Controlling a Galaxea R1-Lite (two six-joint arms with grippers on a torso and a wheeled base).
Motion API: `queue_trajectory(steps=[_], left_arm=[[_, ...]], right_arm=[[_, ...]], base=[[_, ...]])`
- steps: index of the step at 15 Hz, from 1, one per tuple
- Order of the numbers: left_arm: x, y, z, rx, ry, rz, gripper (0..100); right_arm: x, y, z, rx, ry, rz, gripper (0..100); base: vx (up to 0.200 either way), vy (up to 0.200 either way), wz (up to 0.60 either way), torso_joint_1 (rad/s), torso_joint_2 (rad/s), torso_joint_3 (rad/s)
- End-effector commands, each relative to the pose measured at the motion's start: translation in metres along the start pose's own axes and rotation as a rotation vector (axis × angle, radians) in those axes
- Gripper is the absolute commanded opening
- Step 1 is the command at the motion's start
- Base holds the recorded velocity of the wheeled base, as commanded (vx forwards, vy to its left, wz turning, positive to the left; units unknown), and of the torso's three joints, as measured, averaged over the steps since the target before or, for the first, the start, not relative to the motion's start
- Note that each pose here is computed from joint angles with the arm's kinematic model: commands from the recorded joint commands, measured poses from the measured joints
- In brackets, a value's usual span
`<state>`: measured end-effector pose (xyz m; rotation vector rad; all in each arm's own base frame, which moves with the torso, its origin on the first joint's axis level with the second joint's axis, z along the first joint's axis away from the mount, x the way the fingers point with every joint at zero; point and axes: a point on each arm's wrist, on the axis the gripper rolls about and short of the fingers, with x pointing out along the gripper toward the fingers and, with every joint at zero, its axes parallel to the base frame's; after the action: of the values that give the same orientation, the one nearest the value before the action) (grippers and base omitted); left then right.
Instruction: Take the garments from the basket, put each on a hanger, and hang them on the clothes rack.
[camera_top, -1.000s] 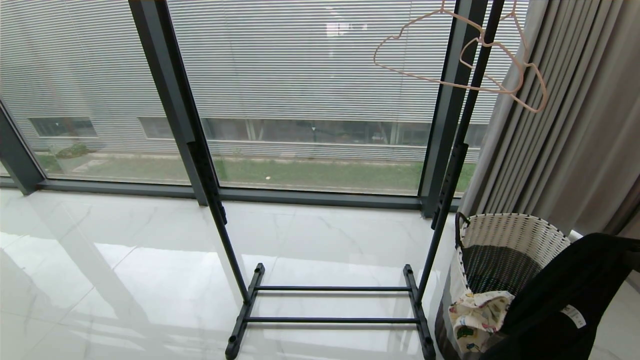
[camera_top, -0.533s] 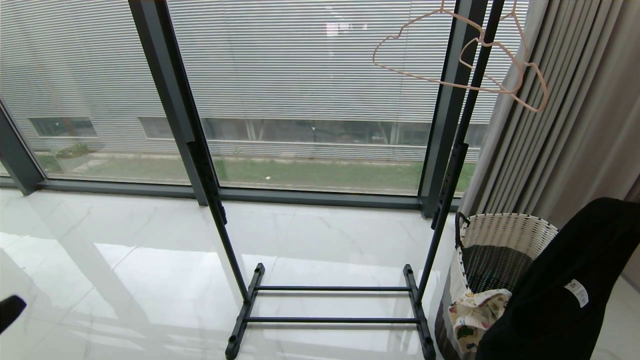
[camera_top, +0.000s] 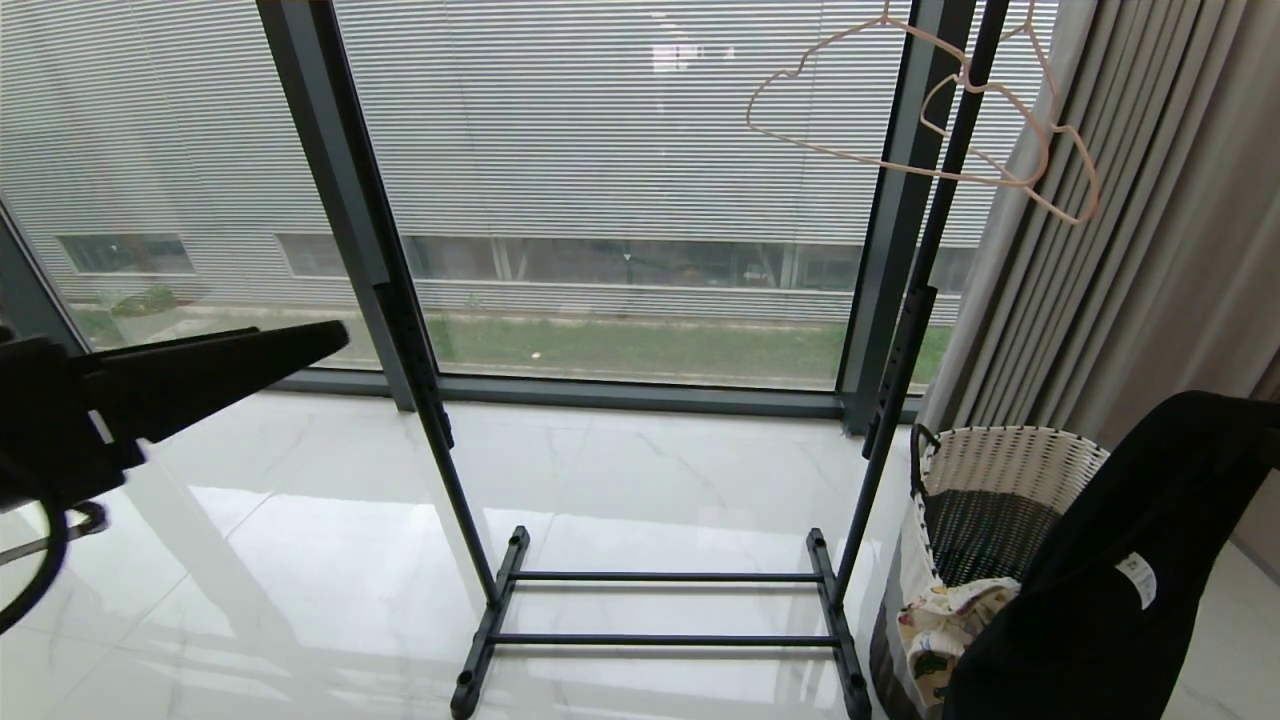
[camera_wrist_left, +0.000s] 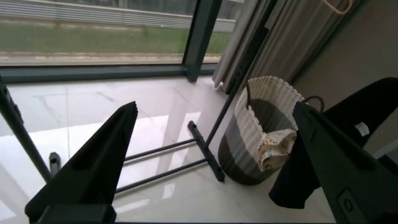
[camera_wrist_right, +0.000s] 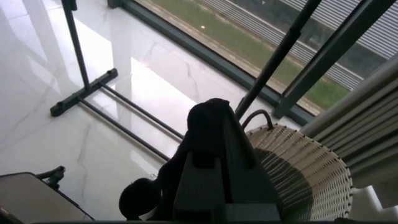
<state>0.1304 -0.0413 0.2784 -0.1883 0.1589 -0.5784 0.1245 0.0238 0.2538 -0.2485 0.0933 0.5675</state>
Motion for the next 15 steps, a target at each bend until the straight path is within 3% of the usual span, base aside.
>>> queue_trajectory(steps=[1, 6, 9, 12, 15], left_arm=[[0.073, -0.012, -0.022, 0.0, 0.154, -0.027, 100], [0.113, -0.075, -0.074, 0.058, 0.369, -0.269, 100], [0.134, -0.097, -0.096, 0.078, 0.376, -0.35, 100], [0.151, -0.114, -0.123, 0.097, 0.425, -0.402, 100], [0.17, -0.13, -0.143, 0.105, 0.384, -0.461, 100]], right_arm=[[0.004, -0.001, 0.001, 0.002, 0.004, 0.007, 0], [0.004, 0.0, 0.001, 0.029, -0.003, 0.041, 0], [0.004, 0.0, 0.002, 0.056, -0.014, 0.07, 0], [0.005, 0.004, 0.001, 0.056, -0.025, 0.138, 0], [0.01, 0.013, 0.002, 0.052, -0.027, 0.22, 0]], base=[[0.0, 0.0, 0.0, 0.0, 0.0, 0.0], [0.0, 0.0, 0.0, 0.0, 0.0, 0.0], [0.0, 0.0, 0.0, 0.0, 0.0, 0.0], [0.0, 0.0, 0.0, 0.0, 0.0, 0.0], [0.0, 0.0, 0.0, 0.0, 0.0, 0.0]])
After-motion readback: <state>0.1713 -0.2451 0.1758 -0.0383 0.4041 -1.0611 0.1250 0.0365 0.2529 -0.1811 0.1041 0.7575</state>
